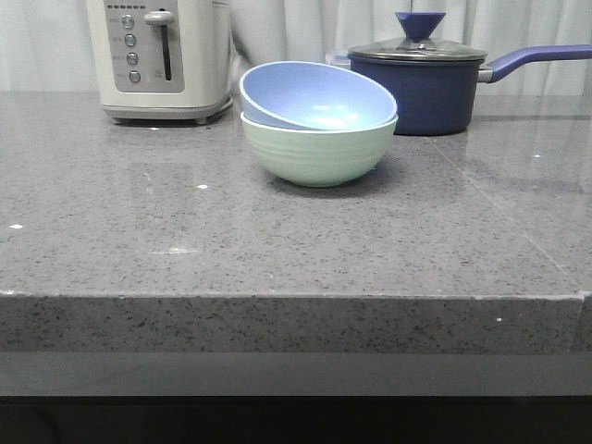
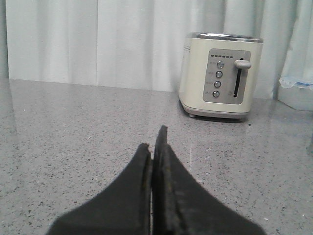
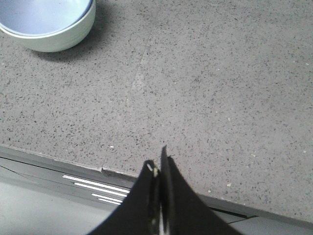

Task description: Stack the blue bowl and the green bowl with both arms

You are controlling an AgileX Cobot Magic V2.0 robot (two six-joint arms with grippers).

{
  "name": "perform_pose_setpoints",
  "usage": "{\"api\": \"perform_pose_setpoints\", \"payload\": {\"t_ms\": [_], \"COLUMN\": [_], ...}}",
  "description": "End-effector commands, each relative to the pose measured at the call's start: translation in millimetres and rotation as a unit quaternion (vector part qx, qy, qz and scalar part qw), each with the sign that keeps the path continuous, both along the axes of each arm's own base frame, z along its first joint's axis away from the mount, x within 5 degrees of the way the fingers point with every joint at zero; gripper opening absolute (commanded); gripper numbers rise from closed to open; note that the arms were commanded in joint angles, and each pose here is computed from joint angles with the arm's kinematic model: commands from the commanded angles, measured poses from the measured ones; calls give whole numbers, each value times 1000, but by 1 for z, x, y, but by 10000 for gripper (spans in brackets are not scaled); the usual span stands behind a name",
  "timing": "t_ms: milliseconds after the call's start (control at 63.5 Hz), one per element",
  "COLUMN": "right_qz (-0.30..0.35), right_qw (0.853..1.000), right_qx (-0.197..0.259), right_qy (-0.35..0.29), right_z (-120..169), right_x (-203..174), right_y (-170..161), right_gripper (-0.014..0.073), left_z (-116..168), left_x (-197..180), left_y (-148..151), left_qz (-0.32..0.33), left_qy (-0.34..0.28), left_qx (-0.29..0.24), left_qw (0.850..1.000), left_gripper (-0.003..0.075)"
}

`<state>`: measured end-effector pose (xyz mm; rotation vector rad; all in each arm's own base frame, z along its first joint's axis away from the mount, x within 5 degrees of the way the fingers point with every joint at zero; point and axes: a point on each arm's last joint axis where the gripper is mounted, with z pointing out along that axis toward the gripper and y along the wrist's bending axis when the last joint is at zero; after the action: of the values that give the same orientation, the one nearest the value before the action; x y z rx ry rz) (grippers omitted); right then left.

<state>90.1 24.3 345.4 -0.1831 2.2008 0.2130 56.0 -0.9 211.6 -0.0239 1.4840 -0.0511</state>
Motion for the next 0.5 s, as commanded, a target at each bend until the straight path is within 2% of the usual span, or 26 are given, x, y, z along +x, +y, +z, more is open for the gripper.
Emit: {"api": "perform_pose_setpoints", "payload": {"t_ms": [0, 63, 205, 284, 489], "right_qz": [-14, -35, -59, -65, -107], "right_qw": [998, 996, 984, 974, 948], "right_qx": [-2, -1, 6, 7, 9], "right_qy": [-61, -78, -165, -216, -300], "right_z": [10, 4, -24, -50, -111], "right_x": [-4, -10, -25, -32, -36], "right_y": [-5, -10, -15, -17, -23], "right_gripper": [-54, -54, -57, -57, -57], "left_z": [7, 7, 7, 7, 7], "left_x": [-2, -2, -2, -2, -2], "left_y": [0, 0, 0, 0, 0], "left_qz": [-2, -2, -2, -2, -2], "left_qy": [-47, -47, -47, -47, -47], "left_qx": [-10, -10, -10, -10, -10], "left_qw": [999, 999, 999, 999, 999], "left_gripper": [-20, -20, -20, -20, -20]}}
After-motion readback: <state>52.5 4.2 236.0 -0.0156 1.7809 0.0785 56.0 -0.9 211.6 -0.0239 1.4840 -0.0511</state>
